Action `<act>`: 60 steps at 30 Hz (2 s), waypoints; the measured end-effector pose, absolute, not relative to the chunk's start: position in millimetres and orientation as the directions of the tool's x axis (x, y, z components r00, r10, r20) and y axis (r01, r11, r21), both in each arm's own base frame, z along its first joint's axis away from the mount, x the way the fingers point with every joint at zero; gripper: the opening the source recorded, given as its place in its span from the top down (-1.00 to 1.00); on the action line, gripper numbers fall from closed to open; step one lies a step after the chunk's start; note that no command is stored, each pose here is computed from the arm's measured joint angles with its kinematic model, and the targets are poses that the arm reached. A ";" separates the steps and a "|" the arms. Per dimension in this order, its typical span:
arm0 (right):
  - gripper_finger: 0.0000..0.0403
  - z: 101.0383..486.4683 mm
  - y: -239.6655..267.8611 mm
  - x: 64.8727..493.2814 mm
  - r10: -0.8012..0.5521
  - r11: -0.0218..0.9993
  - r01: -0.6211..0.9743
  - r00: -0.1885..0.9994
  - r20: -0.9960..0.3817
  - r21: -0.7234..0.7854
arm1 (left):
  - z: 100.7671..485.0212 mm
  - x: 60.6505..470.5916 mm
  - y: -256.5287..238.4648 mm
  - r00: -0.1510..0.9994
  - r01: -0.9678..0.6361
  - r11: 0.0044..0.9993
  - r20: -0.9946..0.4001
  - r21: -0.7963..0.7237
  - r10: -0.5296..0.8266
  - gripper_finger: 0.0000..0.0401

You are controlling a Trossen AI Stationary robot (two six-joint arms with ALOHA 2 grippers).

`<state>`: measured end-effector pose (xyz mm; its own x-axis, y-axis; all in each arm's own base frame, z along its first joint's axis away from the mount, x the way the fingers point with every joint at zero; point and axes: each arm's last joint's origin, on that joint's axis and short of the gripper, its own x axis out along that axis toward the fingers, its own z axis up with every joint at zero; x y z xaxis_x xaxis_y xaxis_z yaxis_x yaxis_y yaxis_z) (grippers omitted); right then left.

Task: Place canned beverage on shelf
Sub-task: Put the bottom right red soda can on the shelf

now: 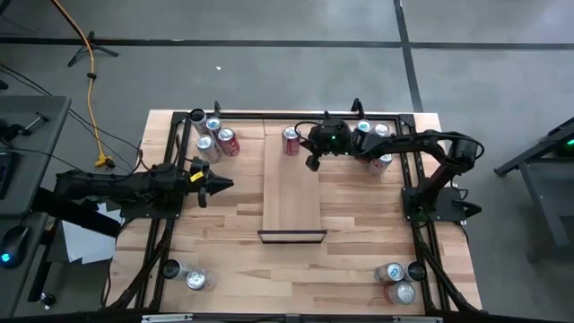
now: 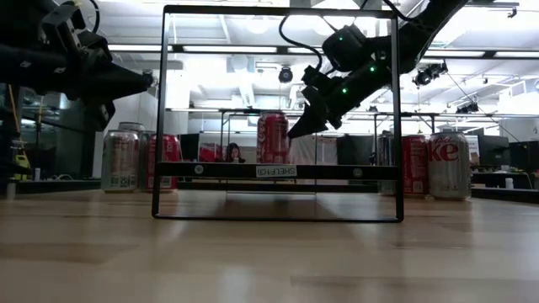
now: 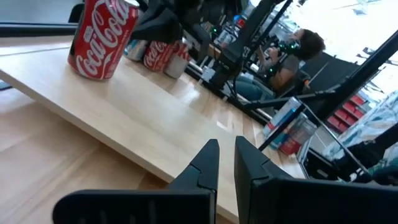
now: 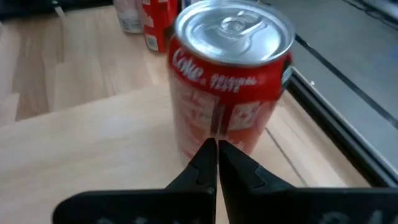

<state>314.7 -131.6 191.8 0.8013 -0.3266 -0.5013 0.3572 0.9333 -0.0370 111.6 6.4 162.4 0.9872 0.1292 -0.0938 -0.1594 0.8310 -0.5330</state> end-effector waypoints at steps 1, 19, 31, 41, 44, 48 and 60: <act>1.00 190.6 -131.5 316.1 -0.326 0.933 0.357 0.805 -0.496 -0.034 | 163.0 111.6 6.4 0.987 -0.158 0.831 -0.088 -0.533 0.131 1.00; 1.00 202.8 -129.1 335.0 -0.277 0.951 0.309 0.860 -0.428 0.006 | 199.9 114.5 9.5 0.966 -0.129 0.807 0.112 -0.576 0.235 1.00; 1.00 205.0 -153.2 315.9 -0.362 0.905 0.425 0.792 -0.492 0.020 | 263.0 161.3 31.0 0.916 -0.385 0.812 -0.070 -0.439 0.396 1.00; 1.00 187.5 -162.4 329.5 -0.427 0.879 0.476 0.800 -0.423 0.014 | 279.3 165.4 39.8 0.929 -0.357 0.832 -0.064 -0.426 0.365 1.00; 1.00 187.4 -161.8 330.0 -0.415 0.881 0.471 0.806 -0.422 0.034 | 279.3 165.4 40.1 0.928 -0.358 0.831 -0.064 -0.426 0.367 1.00; 1.00 188.5 -154.8 333.9 -0.376 0.901 0.432 0.831 -0.410 0.050 | 279.3 165.4 40.1 0.928 -0.359 0.831 -0.063 -0.426 0.368 1.00; 1.00 190.0 -148.5 368.9 -0.340 0.918 0.390 0.869 -0.360 0.073 | 279.5 165.2 40.8 0.918 -0.381 0.829 -0.061 -0.409 0.392 1.00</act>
